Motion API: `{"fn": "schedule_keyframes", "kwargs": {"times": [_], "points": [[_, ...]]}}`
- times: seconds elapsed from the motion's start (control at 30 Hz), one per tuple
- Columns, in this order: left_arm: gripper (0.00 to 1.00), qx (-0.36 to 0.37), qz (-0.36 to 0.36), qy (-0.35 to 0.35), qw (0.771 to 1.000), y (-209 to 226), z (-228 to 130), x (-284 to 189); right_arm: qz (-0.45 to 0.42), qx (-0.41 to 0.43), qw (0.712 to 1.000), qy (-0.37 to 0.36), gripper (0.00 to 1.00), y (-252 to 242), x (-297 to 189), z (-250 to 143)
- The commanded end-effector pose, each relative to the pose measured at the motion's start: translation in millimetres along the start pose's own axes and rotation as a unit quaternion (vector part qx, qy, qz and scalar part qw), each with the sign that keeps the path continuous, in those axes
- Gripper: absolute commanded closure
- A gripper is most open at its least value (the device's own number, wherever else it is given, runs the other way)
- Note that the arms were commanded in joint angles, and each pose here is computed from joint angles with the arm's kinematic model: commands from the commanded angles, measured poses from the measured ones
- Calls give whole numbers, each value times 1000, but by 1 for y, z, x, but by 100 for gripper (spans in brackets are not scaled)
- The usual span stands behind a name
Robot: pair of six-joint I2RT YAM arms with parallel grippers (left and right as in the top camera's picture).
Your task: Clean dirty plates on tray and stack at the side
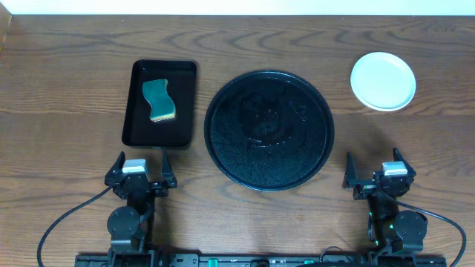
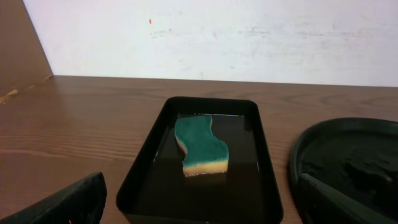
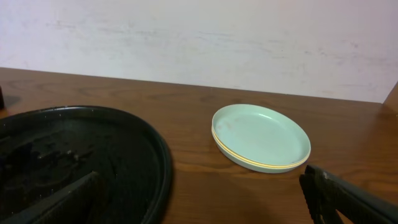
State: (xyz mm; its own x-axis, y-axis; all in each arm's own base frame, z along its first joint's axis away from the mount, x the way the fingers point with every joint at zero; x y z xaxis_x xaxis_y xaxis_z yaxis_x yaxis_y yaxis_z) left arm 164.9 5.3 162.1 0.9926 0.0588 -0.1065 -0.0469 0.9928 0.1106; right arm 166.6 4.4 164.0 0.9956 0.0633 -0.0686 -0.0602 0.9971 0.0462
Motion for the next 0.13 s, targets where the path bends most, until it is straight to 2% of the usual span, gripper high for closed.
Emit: {"fn": "schedule_keyframes", "kwargs": {"times": [0.0,0.1], "points": [[4,6,-2,25,1000,-1,-13,1,-5,-5,1000,0,1,-1,0,0],[4,6,-2,25,1000,-1,-13,1,-5,-5,1000,0,1,-1,0,0]]}}
Point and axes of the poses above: each gripper's point midway between its finger pads, its own x axis out along the fingers, its own y axis along the line the jaws close on, z = x × y, the point moved 8 cm from there along -x, back along the fingers, and after that the axes turned 7 degrees about x, right-handed, at the moved point
